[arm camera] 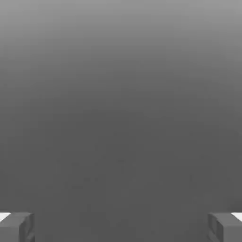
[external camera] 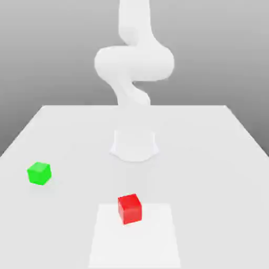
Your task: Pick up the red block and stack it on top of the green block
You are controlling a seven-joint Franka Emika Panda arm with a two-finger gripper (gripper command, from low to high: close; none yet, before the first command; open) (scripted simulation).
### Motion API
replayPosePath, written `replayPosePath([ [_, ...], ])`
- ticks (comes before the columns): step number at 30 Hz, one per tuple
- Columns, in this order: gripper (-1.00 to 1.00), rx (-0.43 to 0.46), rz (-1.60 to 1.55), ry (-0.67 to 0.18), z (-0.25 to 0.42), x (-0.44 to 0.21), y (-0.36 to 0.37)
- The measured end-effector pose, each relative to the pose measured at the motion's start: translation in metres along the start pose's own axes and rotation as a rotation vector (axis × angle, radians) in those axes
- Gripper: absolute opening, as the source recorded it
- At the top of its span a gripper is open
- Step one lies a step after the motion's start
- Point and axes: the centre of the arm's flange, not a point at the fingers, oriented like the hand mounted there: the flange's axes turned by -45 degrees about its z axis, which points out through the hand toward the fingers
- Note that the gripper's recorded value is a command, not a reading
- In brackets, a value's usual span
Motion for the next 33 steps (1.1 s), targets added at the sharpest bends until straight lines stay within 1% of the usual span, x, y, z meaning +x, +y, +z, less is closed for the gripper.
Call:
replayPosePath([
  [4, 0.00, 0.013, -0.062, -0.150, 0.099, -0.037, 0.004],
  [9, 0.00, 0.038, -0.142, -0.334, 0.202, -0.111, 0.005],
  [13, 0.00, 0.068, -0.210, -0.491, 0.266, -0.190, 0.005],
  [17, 0.00, 0.111, -0.284, -0.663, 0.314, -0.290, 0.005],
  [19, 0.00, 0.122, -0.303, -0.701, 0.332, -0.320, 0.004],
  [24, 0.00, 0.124, -0.306, -0.713, 0.365, -0.356, 0.004],
  [25, -1.00, 0.124, -0.306, -0.714, 0.369, -0.360, 0.004],
  [33, -1.00, 0.124, -0.306, -0.715, 0.365, -0.356, 0.004],
])
